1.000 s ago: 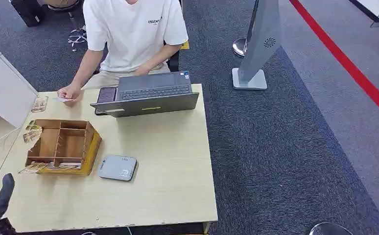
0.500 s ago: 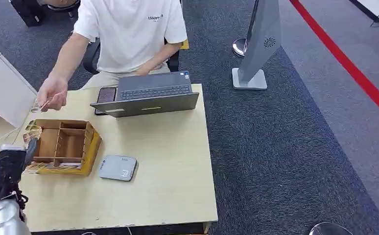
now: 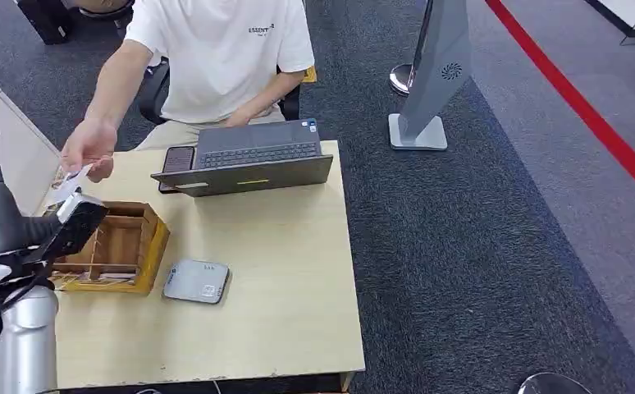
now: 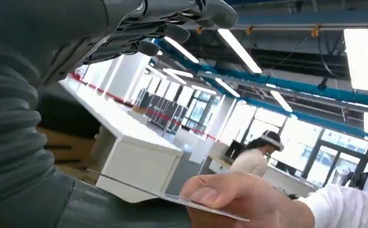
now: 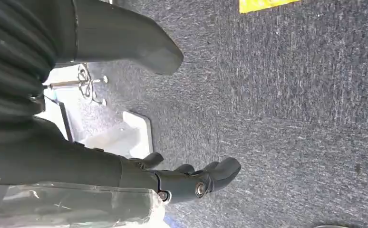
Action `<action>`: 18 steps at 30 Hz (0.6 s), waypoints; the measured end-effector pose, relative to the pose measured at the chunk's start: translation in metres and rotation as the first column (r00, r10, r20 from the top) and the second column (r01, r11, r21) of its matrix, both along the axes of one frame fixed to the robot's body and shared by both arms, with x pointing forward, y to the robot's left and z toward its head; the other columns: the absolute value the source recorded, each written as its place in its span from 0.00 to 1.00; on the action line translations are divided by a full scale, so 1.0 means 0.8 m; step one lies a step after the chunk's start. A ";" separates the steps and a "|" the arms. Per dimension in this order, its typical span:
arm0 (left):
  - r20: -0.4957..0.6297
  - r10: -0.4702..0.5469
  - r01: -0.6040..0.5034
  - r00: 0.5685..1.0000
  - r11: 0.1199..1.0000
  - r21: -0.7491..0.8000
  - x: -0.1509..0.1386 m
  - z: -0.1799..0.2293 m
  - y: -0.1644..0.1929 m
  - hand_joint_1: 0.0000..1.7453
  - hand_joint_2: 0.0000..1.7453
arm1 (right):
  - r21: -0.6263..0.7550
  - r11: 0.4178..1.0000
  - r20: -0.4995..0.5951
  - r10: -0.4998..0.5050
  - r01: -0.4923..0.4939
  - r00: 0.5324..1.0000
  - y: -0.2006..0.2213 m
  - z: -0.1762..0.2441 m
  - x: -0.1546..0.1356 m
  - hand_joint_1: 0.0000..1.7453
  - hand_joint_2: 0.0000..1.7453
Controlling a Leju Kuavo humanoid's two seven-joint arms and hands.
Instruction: Pass the card to the sensor for recognition and then transmit it.
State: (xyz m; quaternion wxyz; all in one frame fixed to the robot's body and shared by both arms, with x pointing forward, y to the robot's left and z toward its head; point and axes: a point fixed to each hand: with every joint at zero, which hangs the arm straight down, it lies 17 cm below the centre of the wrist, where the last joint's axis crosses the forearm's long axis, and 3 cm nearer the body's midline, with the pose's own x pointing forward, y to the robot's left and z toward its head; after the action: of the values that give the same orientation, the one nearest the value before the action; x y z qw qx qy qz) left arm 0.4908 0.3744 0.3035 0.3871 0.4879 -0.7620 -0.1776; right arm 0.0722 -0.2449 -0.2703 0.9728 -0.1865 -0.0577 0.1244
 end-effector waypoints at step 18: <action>0.238 0.001 -0.089 0.971 0.930 0.358 0.013 0.079 -0.110 1.00 1.00 | -0.008 0.999 -0.035 0.033 -0.034 0.999 -0.001 0.000 -0.003 0.00 1.00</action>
State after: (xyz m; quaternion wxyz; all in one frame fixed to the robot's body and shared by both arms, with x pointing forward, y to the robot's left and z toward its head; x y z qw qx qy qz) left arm 0.5011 0.2866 0.3664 0.2011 0.5864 -0.7442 -0.2488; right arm 0.0695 -0.2459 -0.2706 0.9707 -0.1874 -0.0433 0.1441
